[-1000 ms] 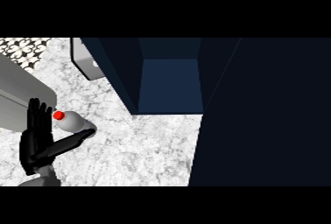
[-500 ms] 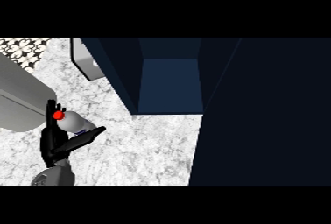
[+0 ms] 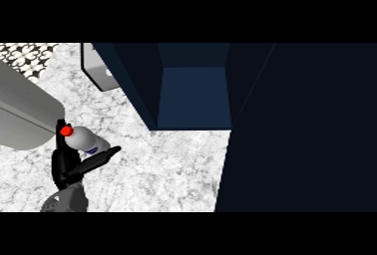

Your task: Pick up the bottled water, place it into the cabinet and close the cabinet

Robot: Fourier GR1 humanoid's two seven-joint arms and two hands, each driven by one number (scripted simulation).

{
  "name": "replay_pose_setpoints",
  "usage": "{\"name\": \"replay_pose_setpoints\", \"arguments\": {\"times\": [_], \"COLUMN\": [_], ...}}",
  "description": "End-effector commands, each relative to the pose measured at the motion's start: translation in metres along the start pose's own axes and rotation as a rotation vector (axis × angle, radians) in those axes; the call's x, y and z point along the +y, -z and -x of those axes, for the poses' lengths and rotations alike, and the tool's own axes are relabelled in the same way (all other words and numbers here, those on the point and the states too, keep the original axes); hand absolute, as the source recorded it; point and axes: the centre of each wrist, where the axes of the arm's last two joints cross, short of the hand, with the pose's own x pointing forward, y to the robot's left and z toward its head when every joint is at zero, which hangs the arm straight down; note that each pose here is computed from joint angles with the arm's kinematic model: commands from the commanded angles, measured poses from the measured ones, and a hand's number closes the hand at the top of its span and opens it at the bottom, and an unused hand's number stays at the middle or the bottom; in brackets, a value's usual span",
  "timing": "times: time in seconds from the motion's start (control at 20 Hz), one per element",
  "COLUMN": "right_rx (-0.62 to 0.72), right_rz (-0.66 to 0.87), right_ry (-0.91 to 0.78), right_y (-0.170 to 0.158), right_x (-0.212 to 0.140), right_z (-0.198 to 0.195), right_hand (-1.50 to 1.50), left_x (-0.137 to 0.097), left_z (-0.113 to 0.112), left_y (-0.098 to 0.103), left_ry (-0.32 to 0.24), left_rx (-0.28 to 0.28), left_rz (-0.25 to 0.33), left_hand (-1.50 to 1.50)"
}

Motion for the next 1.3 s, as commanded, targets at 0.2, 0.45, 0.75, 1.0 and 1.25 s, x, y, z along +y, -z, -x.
{"name": "replay_pose_setpoints", "arguments": {"times": [0.2,0.45,0.75,1.0,1.25], "right_rx": [-0.055,-0.047,-0.052,-0.038,-0.051], "right_rz": [0.001,0.007,0.021,0.021,0.006], "right_ry": [-0.056,-0.047,-0.041,-0.039,-0.054], "right_y": [-0.021,-0.011,-0.001,-0.022,-0.009], "right_x": [-0.001,0.002,0.0,0.004,0.001], "right_z": [-0.027,-0.014,-0.024,-0.02,-0.017], "right_hand": [-1.5,-1.5,-1.5,-1.5,-1.5], "left_x": [0.005,0.017,0.006,0.012,0.006], "left_z": [0.027,0.035,0.037,0.04,0.043], "left_y": [-0.007,-0.003,-0.006,-0.002,-0.006], "left_ry": [-0.025,-0.091,-0.169,-0.204,-0.227], "left_rx": [0.006,-0.035,-0.028,-0.037,-0.042], "left_rz": [-0.027,-0.015,0.021,0.014,0.03], "left_hand": [-1.5,-1.5,1.5,1.5,1.5]}}
